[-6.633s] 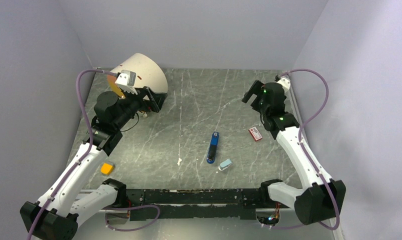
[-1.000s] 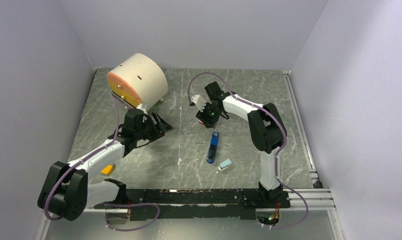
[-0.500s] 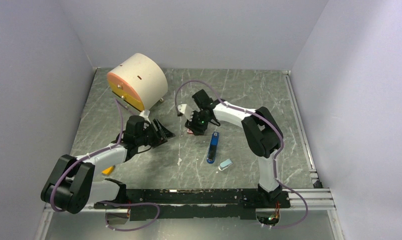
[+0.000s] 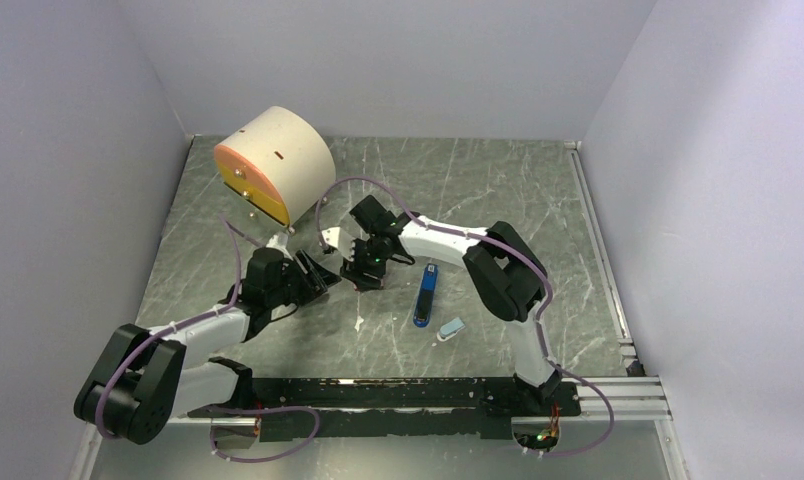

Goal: Load the staples into the stapler

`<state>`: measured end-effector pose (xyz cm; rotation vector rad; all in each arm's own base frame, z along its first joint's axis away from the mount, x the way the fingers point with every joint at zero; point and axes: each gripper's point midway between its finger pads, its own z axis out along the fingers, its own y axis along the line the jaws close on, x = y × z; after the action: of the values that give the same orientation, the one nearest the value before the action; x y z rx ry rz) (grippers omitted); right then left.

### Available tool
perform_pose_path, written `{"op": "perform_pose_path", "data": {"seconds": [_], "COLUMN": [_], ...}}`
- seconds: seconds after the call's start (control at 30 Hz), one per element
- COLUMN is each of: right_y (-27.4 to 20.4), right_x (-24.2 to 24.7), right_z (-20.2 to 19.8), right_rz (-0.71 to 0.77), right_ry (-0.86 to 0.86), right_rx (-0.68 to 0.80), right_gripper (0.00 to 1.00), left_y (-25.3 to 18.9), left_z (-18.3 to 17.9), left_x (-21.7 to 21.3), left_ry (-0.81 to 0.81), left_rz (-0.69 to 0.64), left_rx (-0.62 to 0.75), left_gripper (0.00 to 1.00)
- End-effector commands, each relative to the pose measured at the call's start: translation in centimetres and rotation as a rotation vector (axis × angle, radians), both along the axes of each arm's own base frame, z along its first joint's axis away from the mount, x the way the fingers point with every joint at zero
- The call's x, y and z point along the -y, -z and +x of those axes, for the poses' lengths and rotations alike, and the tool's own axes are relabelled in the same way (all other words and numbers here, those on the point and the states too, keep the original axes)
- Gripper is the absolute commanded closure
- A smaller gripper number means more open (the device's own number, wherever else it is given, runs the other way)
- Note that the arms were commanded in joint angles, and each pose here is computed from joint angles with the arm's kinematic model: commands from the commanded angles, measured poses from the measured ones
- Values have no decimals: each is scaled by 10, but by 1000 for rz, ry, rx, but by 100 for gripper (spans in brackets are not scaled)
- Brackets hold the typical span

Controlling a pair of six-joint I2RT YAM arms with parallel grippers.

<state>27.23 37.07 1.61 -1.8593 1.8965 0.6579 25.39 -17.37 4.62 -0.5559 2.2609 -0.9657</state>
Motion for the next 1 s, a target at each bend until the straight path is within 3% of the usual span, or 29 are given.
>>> {"op": "perform_pose_path", "data": {"seconds": [0.0, 0.17, 0.33, 0.67, 0.97], "right_y": [39, 31, 22, 19, 22], "right_x": [21, 14, 12, 38, 32], "right_z": [-14, -7, -15, -17, -12], "right_rz": [-153, -97, -81, -117, -95], "right_ry": [44, 62, 26, -43, -30], "right_rx": [-53, 4, -27, 30, 38], "right_gripper": [42, 46, 46, 42, 60], "left_y": [-18, -19, -22, -21, -17], "left_z": [17, 16, 16, 14, 13], "left_x": [-6, -11, -10, 1, 18], "left_ry": [-43, -59, -50, 10, 106], "left_rz": [13, 31, 28, -3, -48], "left_rx": [91, 98, 113, 115, 107], "left_gripper": [39, 39, 38, 36, 42]}}
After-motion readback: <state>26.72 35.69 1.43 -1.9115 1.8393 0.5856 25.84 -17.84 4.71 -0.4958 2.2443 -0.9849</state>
